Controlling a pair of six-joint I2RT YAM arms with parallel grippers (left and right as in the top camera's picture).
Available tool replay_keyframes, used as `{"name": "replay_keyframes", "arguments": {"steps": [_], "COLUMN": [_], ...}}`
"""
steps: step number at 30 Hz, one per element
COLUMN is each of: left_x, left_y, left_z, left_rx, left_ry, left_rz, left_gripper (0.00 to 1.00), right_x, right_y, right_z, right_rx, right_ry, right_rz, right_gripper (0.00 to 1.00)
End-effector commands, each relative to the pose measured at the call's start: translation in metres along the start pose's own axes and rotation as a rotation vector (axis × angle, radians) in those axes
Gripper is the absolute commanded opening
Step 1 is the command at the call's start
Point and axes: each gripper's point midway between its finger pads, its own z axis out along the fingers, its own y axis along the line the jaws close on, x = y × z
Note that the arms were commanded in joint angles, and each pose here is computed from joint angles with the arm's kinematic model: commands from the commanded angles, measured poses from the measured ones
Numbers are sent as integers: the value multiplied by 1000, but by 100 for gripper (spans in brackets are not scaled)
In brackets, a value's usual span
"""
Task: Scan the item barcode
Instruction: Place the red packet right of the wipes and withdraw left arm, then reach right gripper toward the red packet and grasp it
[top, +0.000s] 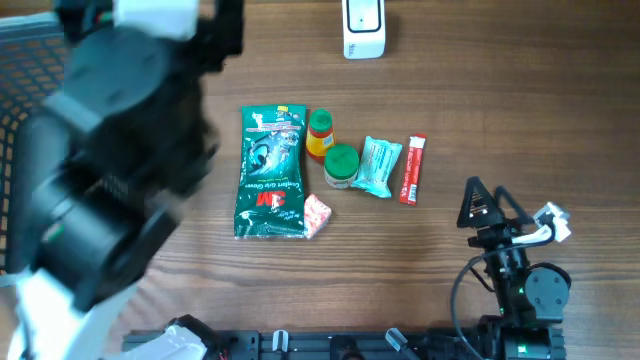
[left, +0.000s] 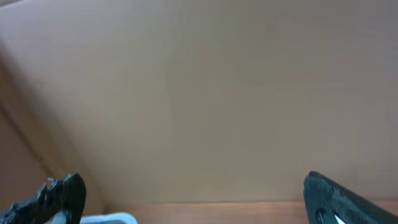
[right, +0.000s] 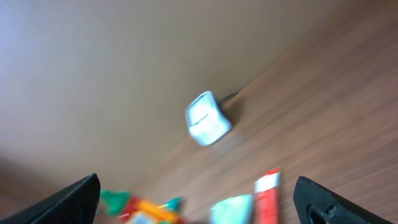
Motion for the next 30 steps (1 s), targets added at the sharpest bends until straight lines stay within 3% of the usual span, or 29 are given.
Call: {"name": "replay_keyframes", "arguments": {"steps": [1, 7, 11, 17, 20, 25, 30], "left_x": [-14, -13, -25, -18, -6, 14, 43], "left_y": [11, 69, 97, 108, 107, 100, 94], "left_z": [-42, -99, -128, -155, -158, -150, -150], "left_rx": [216, 156, 75, 84, 98, 98, 96], "left_ry": [-103, -234, -322, -327, -320, -338, -351], "left_rz": [-55, -94, -120, -240, -321, -334, -337], "left_gripper": [100, 100, 100, 100, 100, 100, 100], "right_x": [29, 60, 63, 75, 75, 81, 62], "right_y": [27, 53, 55, 60, 53, 31, 25], "right_z": [-5, -20, -22, -29, -25, -17, 0], "right_rx": [-131, -247, -247, -319, -271, -135, 37], "right_ry": [190, 422, 445, 500, 500, 536, 573], "right_rz": [271, 359, 390, 220, 256, 259, 137], "right_gripper": [100, 100, 100, 100, 100, 100, 99]}}
